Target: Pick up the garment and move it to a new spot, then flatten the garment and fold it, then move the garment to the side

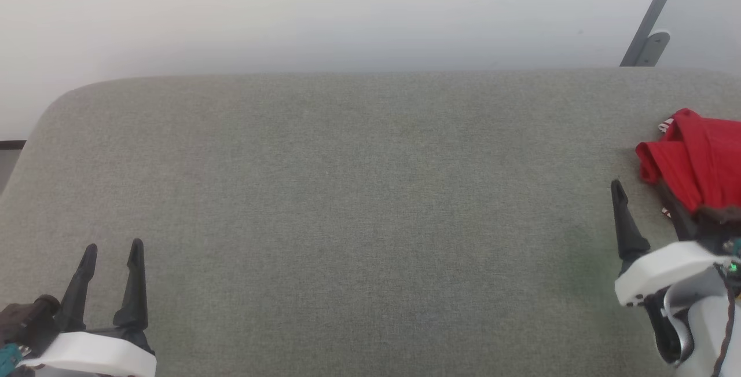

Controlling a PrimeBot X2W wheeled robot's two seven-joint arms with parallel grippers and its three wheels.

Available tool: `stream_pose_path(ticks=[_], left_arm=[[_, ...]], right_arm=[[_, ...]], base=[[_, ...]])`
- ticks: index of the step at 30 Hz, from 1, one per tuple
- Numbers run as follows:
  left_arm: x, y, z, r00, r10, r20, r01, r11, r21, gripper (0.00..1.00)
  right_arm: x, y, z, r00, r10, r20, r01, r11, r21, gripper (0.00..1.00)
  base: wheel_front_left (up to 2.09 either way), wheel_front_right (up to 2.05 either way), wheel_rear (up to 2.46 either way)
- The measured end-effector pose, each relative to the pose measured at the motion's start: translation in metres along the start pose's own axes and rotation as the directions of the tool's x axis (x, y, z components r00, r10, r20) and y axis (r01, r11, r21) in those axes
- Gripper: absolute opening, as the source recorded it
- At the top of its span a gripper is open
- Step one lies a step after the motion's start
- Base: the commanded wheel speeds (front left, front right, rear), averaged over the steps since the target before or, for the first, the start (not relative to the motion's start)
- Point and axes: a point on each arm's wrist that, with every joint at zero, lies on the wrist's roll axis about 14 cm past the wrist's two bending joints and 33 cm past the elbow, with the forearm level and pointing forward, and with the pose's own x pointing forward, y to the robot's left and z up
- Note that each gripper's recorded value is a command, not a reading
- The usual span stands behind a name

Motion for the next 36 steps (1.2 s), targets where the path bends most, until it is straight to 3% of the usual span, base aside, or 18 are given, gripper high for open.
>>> stream_pose_path(ticks=[14, 35, 36], left_arm=[[0.000, -0.006, -0.002, 1.000, -0.021, -0.007, 0.021, 1.000, -0.005, 1.00], [0.001, -0.011, 0.000, 1.000, -0.025, 0.007, 0.025, 0.999, -0.024, 1.00], [0.000, -0.011, 0.000, 1.000, -0.023, 0.008, 0.023, 0.999, -0.023, 0.00]], right_arm=[[-0.029, -0.005, -0.012, 0.998, -0.056, -0.003, 0.056, 0.997, 0.044, 1.00], [-0.035, -0.004, -0.005, 0.998, -0.066, 0.014, 0.065, 0.997, 0.052, 1.00], [-0.036, -0.003, -0.005, 0.998, -0.066, 0.012, 0.065, 0.996, 0.054, 0.00]], base=[[0.00, 0.00, 0.00], [0.00, 0.00, 0.00], [0.00, 0.00, 0.00]])
